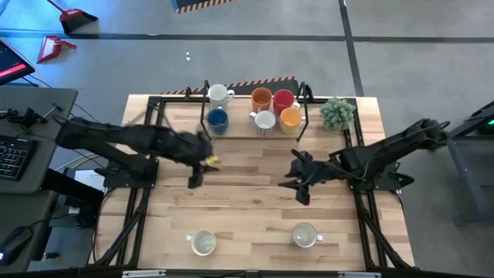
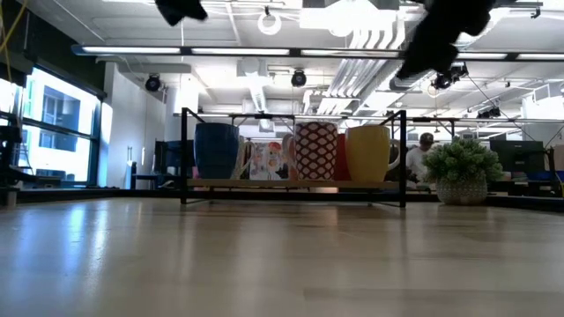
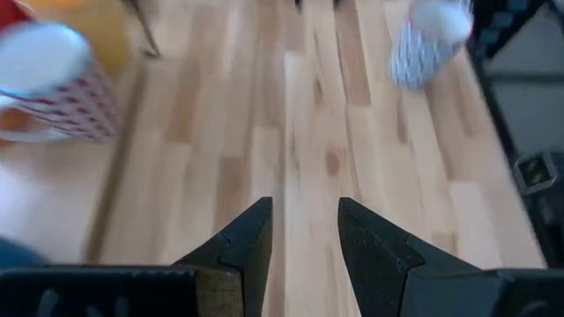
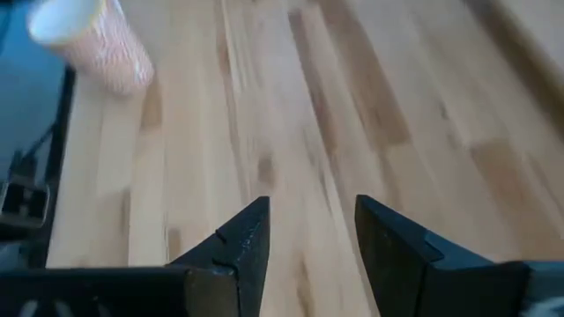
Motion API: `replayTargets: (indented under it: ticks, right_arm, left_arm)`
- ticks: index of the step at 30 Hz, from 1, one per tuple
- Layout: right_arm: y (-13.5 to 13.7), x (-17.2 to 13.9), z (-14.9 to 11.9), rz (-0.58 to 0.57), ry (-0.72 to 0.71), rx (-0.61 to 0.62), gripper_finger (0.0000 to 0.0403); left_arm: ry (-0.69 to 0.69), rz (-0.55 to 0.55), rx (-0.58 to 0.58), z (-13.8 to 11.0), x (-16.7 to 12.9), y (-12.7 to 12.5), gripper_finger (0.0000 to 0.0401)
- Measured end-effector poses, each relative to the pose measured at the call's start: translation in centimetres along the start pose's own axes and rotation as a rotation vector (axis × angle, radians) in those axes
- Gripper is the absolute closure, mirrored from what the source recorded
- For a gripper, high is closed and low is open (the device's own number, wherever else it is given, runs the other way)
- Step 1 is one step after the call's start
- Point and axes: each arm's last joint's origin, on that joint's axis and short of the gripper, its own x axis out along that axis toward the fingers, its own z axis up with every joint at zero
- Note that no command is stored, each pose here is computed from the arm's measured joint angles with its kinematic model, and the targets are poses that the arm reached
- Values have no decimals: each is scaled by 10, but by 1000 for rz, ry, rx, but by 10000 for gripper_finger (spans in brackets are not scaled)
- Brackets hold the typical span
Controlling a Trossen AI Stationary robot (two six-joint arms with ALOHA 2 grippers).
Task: Place coffee mugs
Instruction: Move the white gray mug to the center of the table
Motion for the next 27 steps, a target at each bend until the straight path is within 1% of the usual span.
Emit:
replayTargets:
  ticks: [3, 5, 9, 14, 17, 22, 24, 27]
  right_arm:
    - [5, -5, -10, 19, 71, -8, 256]
    - [12, -8, -16, 52, 109, -19, 256]
    - [29, -14, -27, 136, 157, -18, 256]
    - [47, -22, -39, 193, 189, 8, 257]
    - [54, -23, -47, 189, 226, 25, 262]
    - [68, -12, -59, 188, 270, 43, 280]
    - [76, -6, -62, 223, 287, 47, 287]
    - [82, 2, -69, 224, 336, 66, 295]
  left_arm:
    - [96, -1, 35, -4, 29, -12, 281]
    - [133, -3, 57, -6, 43, -19, 281]
    - [179, -8, 58, -10, 60, -32, 281]
    - [179, 12, 23, -11, 63, -37, 281]
    - [164, 14, 0, -10, 61, -37, 281]
    - [158, 25, -4, -9, 59, -36, 281]
    - [150, 25, -5, -9, 57, -36, 281]
    - [148, 25, -5, -9, 56, -35, 281]
